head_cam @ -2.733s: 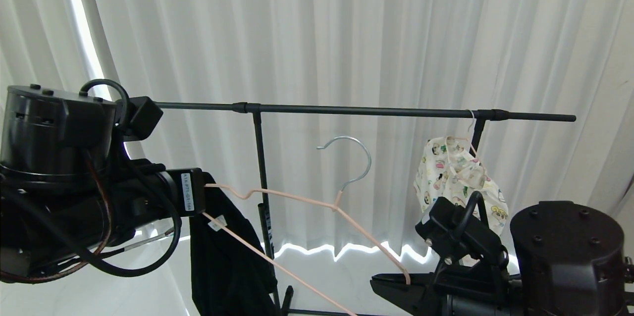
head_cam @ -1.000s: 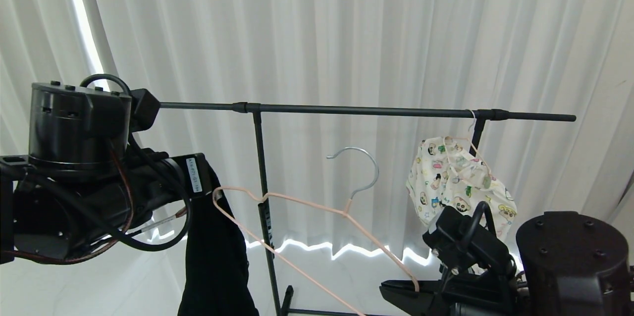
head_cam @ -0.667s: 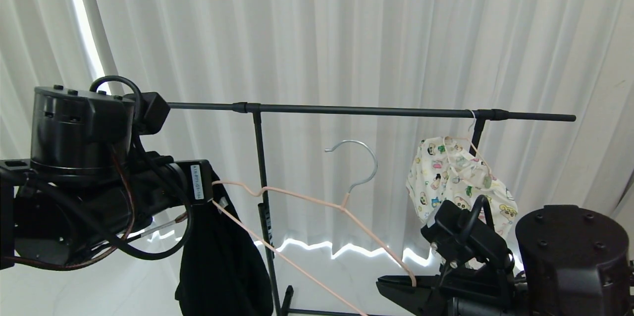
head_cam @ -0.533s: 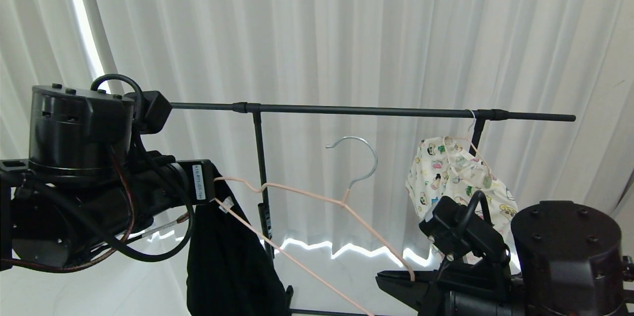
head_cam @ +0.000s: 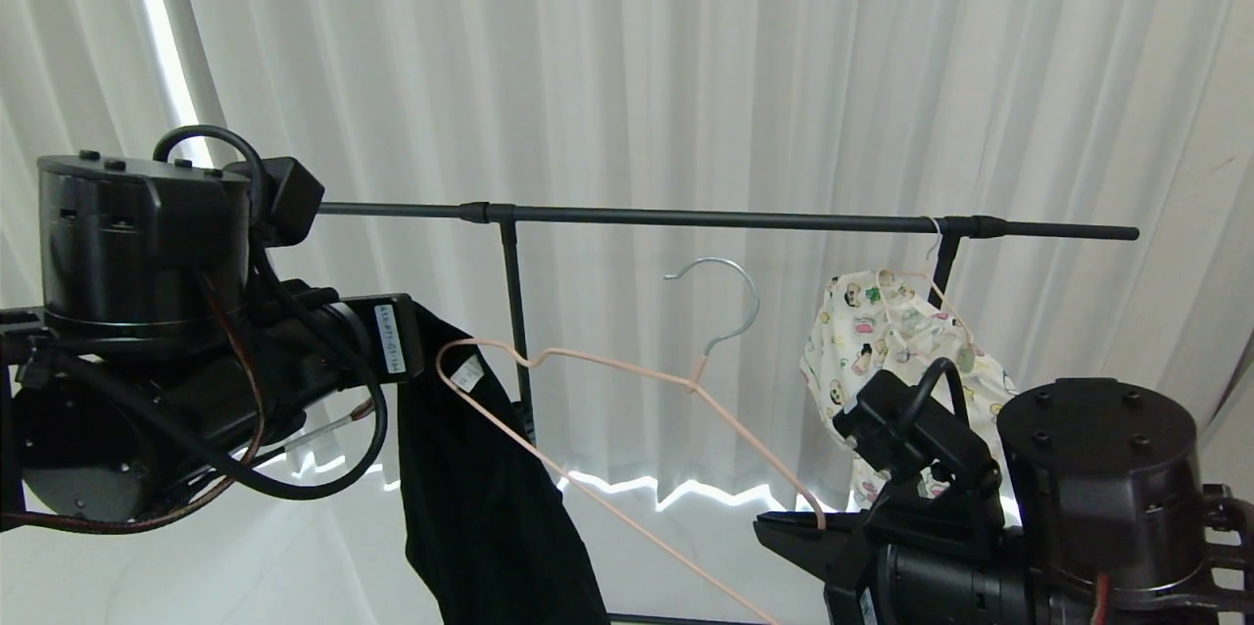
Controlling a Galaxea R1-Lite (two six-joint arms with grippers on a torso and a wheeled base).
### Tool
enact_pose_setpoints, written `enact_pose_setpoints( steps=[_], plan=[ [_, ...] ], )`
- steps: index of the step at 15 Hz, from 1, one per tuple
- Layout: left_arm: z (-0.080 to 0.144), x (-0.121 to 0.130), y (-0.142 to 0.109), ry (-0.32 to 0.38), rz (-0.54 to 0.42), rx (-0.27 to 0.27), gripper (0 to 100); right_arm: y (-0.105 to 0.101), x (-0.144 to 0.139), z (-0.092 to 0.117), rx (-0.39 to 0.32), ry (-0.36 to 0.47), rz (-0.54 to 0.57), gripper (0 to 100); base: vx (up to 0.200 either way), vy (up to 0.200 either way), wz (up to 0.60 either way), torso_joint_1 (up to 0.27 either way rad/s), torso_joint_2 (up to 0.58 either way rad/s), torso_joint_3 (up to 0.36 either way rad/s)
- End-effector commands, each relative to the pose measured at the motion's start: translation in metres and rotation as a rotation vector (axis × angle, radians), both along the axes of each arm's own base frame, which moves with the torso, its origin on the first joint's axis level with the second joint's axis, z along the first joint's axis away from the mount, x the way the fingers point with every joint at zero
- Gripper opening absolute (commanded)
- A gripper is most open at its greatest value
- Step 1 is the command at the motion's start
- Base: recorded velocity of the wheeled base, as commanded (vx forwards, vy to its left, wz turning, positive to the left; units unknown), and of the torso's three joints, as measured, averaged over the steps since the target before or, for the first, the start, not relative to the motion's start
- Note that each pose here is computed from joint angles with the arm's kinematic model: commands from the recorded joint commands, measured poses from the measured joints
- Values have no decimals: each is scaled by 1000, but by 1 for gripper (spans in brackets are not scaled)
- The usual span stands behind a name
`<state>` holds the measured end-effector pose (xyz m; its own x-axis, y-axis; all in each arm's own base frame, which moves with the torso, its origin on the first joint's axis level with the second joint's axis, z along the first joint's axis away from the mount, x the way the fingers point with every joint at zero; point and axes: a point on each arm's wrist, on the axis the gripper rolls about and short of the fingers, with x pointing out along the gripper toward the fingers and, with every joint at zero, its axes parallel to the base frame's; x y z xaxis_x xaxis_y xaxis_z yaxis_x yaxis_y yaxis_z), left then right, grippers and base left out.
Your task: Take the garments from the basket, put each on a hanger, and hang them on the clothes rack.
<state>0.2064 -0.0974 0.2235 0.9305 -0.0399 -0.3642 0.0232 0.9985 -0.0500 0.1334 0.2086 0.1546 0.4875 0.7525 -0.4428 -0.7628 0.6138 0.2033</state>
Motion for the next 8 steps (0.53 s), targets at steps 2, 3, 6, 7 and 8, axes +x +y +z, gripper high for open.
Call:
enact_pose_setpoints(
  steps=[2, 3, 6, 7, 8],
  plan=[
    [0, -2, -5, -1, -23, -2, 0, 1, 2, 2, 6, -4, -4, 0, 0, 0, 0, 0, 0, 0],
    [0, -3, -7, 1, -35, -1, 0, 3, 3, 0, 1, -1, -4, 0, 0, 0, 0, 0, 0, 0],
    [2, -7, -13, -5, -55, -25, 0, 8, 6, -1, -4, 2, -4, 0, 0, 0, 0, 0, 0, 0],
    [2, -9, -16, -7, -65, -37, 0, 11, 7, -1, -3, 2, -3, 0, 0, 0, 0, 0, 0, 0],
    [3, -11, -18, -8, -72, -45, 0, 13, 9, 0, 0, 0, -3, 0, 0, 0, 0, 0, 0, 0]
  ],
)
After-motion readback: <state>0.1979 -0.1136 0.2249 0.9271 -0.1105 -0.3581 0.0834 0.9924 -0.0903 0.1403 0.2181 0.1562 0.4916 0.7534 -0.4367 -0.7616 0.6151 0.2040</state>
